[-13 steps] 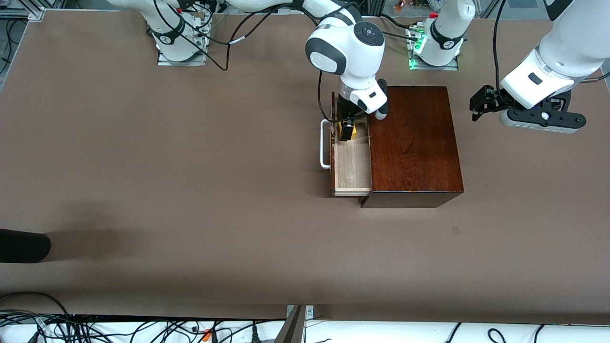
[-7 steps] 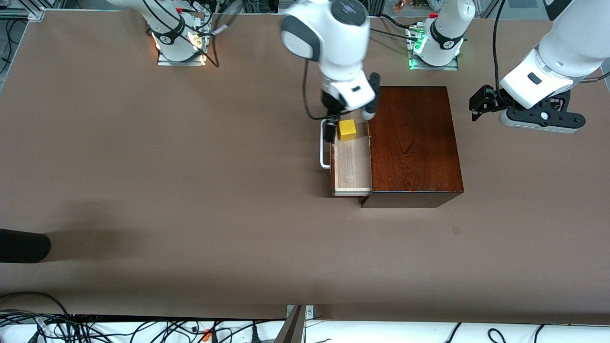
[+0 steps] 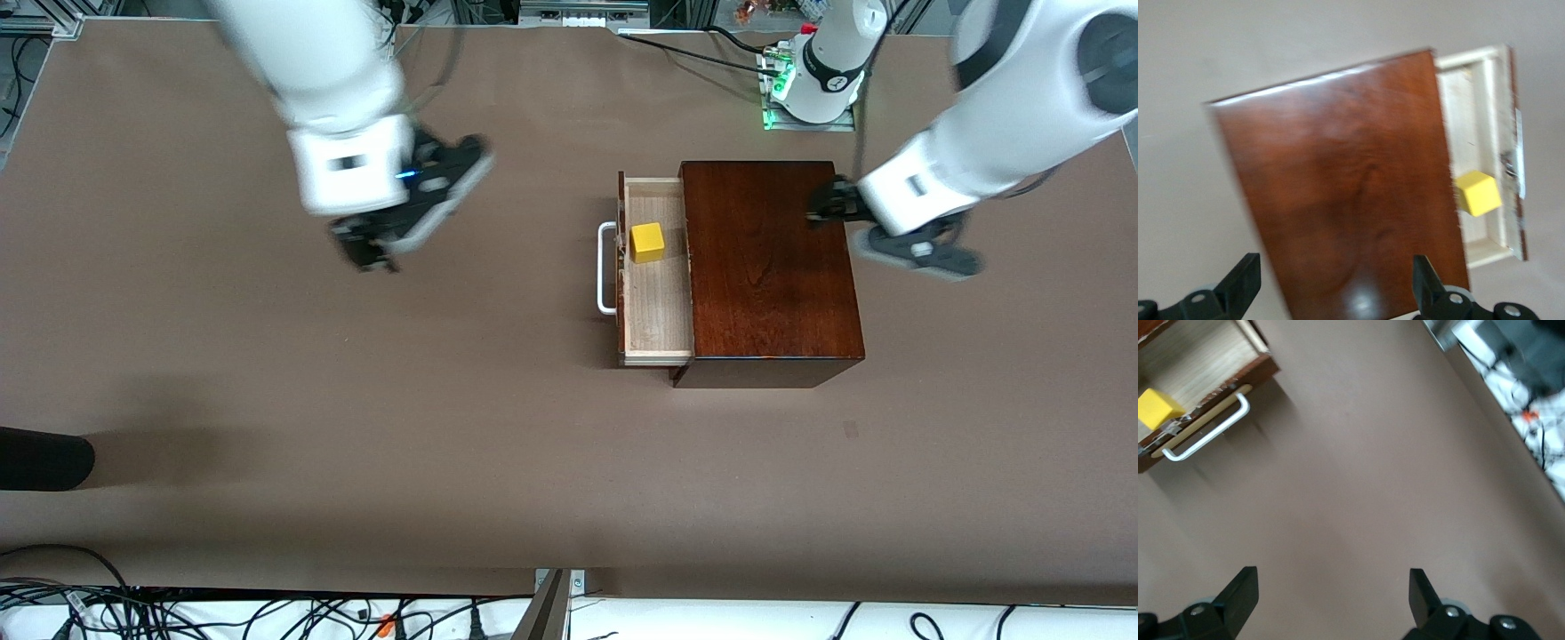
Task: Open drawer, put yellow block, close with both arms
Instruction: 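Withdraw the right gripper while the left gripper moves to the drawer front, then push the drawer front with the left gripper into the box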
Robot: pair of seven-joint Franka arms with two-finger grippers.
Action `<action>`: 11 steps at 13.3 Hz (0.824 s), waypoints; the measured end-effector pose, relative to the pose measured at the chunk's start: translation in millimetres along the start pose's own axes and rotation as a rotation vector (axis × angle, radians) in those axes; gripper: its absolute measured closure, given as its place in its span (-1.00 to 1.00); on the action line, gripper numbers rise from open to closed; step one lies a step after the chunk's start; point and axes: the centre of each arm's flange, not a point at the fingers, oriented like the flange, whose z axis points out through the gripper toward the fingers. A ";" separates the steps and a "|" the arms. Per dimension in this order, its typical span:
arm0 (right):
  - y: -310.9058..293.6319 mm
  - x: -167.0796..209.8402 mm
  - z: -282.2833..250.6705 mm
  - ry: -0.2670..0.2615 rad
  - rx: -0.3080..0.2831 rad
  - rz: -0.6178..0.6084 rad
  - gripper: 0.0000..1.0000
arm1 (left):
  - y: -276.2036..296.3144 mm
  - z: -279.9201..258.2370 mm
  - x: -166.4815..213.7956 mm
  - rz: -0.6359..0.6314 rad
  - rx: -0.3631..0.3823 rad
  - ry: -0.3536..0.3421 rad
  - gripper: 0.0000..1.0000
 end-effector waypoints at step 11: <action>99.8 -171.9 8.8 -0.118 -0.027 0.554 -1.00 | 247.7 163.0 105.4 0.763 -0.042 0.070 -0.88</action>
